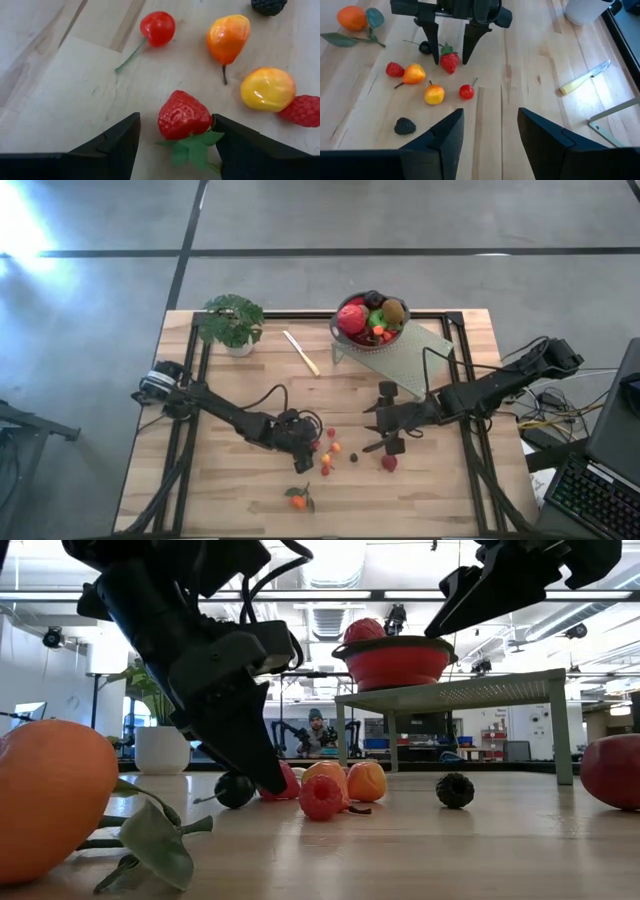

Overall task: Pick & Place Fruit
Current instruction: Put the strawberry into the red gray colander on the shelf

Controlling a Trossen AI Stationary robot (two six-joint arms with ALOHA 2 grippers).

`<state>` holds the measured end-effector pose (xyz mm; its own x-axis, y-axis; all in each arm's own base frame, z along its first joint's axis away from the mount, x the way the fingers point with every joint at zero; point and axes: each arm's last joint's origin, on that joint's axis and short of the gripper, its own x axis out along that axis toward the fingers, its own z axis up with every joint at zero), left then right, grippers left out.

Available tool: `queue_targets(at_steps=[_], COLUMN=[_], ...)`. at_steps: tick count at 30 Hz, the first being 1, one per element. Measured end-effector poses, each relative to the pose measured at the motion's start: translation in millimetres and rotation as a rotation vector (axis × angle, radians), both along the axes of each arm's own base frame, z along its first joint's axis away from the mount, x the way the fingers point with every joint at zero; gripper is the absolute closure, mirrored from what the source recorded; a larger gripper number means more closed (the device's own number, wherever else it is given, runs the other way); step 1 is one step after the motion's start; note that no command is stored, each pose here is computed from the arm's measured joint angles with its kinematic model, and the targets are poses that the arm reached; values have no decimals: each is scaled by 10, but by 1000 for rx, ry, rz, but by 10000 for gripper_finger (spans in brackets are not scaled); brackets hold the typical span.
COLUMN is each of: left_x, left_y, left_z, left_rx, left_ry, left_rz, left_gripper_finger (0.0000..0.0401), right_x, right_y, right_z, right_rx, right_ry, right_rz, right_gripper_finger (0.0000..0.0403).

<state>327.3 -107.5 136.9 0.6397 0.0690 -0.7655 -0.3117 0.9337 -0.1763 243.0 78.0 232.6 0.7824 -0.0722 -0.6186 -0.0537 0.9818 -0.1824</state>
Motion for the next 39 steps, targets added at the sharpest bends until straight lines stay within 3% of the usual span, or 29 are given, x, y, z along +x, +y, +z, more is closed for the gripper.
queue_targets(at_steps=[14, 22, 31, 39], left_x=[3, -34, 71, 183], left_y=[92, 149, 332, 582], left_z=[31, 372, 694, 824], left_rx=[11, -23, -145, -250], left_ry=[13, -91, -289, -420], left_rz=[11, 13, -73, -155], left_gripper_finger=[257, 238, 252, 244], right_x=[5, 60, 229, 290], right_y=[-12, 31, 167, 240], right_z=[2, 27, -81, -21], right_rx=[-2, 22, -135, -174], right_ry=[-2, -50, -91, -105], right_rz=[-3, 61, 243, 233], right_gripper_finger=[236, 216, 194, 187])
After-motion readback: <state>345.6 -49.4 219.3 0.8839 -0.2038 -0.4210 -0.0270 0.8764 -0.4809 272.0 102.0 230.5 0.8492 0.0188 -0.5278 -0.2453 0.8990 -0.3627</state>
